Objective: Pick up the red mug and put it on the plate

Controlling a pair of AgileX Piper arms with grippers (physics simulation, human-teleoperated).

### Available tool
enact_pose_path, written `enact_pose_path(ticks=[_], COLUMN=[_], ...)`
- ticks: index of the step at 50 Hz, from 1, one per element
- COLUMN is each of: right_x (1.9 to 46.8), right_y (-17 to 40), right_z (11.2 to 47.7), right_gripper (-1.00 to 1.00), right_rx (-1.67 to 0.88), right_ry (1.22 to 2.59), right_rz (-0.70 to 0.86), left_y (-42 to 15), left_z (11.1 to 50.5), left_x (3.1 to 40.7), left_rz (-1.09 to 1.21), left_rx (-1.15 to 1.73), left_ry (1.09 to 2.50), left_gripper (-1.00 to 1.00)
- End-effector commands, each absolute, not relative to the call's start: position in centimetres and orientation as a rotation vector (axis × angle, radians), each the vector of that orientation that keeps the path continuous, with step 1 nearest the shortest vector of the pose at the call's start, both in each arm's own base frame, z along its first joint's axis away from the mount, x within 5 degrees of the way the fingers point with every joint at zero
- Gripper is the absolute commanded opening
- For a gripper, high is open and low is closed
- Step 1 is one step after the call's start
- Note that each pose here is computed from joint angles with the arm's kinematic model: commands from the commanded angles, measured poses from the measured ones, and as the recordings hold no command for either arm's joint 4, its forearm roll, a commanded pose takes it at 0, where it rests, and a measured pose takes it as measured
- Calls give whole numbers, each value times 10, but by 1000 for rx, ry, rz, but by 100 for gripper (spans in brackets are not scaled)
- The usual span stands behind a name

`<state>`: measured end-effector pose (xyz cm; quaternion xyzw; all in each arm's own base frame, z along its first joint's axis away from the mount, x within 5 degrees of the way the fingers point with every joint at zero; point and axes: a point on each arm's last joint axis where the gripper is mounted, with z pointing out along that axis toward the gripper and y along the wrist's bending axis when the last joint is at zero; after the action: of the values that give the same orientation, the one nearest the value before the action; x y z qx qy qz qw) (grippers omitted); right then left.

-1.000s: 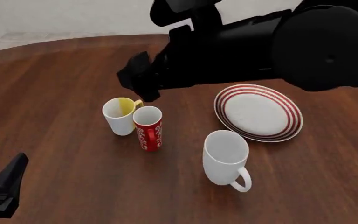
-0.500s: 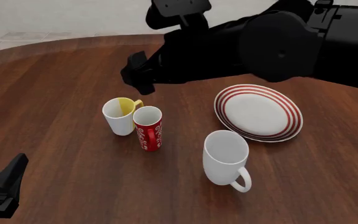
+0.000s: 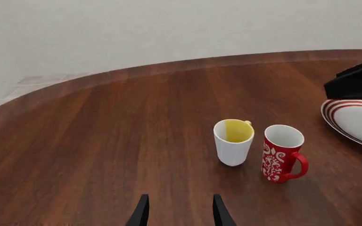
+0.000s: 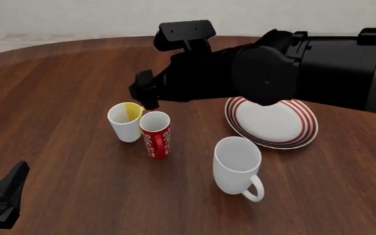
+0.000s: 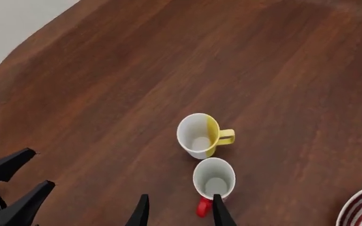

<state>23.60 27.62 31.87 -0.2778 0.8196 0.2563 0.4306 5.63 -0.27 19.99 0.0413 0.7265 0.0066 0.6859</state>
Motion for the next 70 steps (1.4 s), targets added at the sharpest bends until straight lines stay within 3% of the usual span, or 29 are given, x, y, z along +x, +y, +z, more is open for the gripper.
enact_pose_path(ticks=[1, 23, 43, 70], right_x=[249, 264, 263, 268], right_y=[270, 257, 259, 257], right_z=[298, 286, 251, 240], right_gripper=[100, 100, 100, 100], right_rx=[-627, -543, -514, -502], right_ry=[2090, 2124, 2177, 2192], right_rz=[626, 604, 615, 602], left_y=[-2, -2, -2, -2], left_z=[200, 209, 214, 217], left_x=[56, 55, 53, 53], left_rz=[18, 14, 17, 23], left_rx=[90, 84, 87, 87], left_ry=[1627, 1622, 1621, 1626], left_gripper=[100, 100, 100, 100])
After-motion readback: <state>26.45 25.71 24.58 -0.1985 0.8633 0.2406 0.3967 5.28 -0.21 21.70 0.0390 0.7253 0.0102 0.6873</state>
